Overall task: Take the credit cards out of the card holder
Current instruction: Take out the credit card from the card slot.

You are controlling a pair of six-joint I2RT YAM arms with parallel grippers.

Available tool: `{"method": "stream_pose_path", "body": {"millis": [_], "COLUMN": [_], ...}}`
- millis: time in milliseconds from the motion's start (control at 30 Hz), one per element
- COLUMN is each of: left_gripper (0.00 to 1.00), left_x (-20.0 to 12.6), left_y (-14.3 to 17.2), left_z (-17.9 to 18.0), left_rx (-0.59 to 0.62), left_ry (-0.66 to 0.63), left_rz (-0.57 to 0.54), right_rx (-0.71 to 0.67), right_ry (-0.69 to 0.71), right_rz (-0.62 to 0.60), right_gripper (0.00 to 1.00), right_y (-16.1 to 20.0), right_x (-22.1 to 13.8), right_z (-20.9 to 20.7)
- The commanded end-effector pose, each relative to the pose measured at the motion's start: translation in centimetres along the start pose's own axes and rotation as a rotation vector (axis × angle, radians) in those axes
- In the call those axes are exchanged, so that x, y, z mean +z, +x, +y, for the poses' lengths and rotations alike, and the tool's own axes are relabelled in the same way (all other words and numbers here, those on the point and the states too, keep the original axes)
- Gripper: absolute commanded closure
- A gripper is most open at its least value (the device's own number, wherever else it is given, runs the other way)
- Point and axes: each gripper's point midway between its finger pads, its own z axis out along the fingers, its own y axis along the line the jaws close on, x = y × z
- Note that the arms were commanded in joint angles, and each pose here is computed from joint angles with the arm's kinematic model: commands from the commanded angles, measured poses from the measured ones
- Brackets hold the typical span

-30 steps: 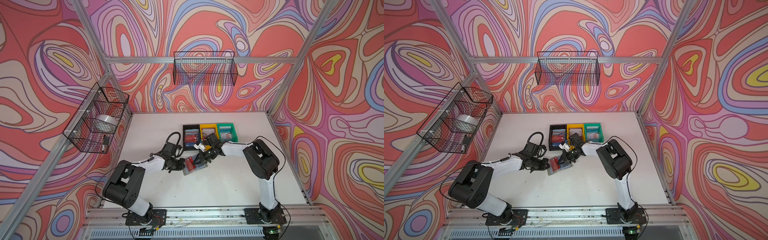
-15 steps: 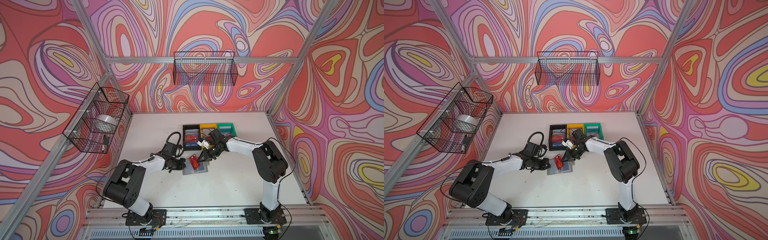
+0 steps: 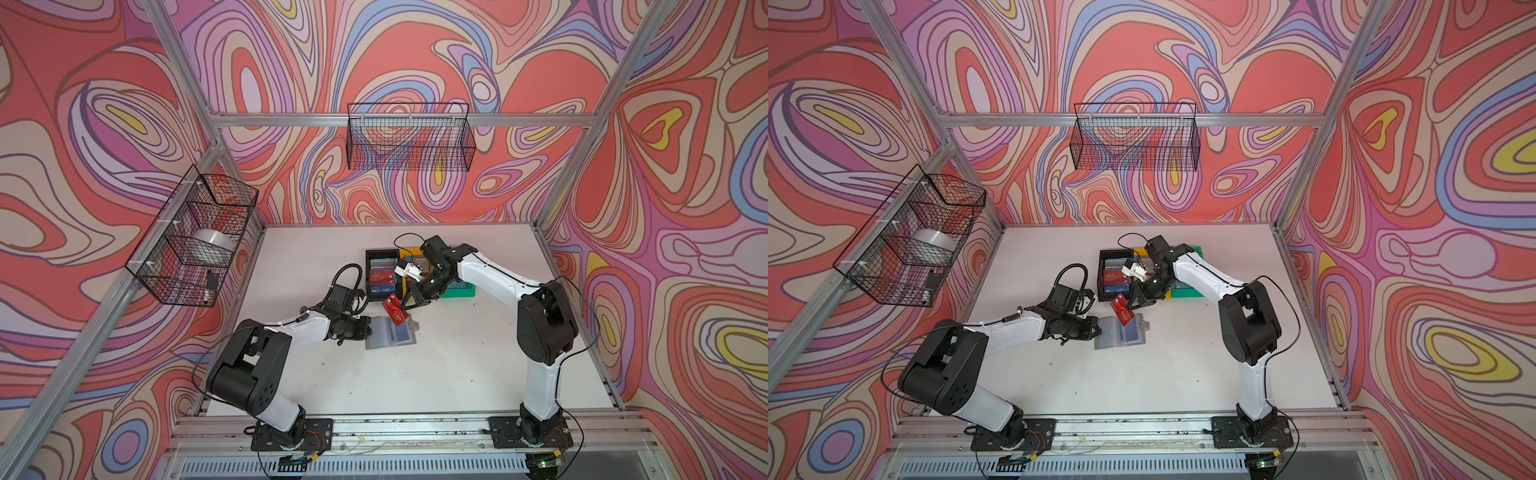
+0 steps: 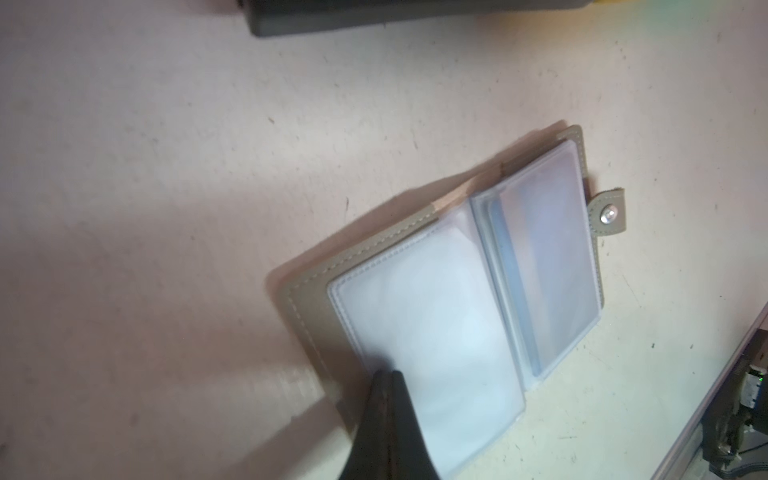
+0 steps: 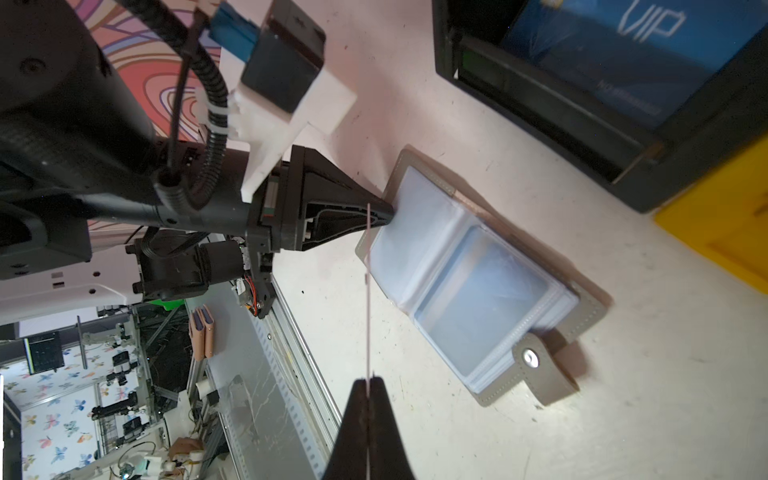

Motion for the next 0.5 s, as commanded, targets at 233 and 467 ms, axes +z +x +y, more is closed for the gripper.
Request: {"method": "stream_pose_path", "body": {"millis": [233,467], "left_gripper": [1.00,1.00], "left_x": [-2.5,-3.1], "left_y": [-1.8,-2.5], "left_z": [-2.5,-3.5], "left_rx": [0.067,0.097], "left_ry": [0.051,0.076], "left_rz": [-0.036,-0.039], "right_rx": [-0.095,-0.159], "right_ry": [0.182,0.282], "right_rz": [0.069,0.091], "right_gripper": [1.00,1.00], "right_y": [-3.1,-5.4], "right_x": [-2.7,-3.1], "right_z": [-3.0,-4.8]}}
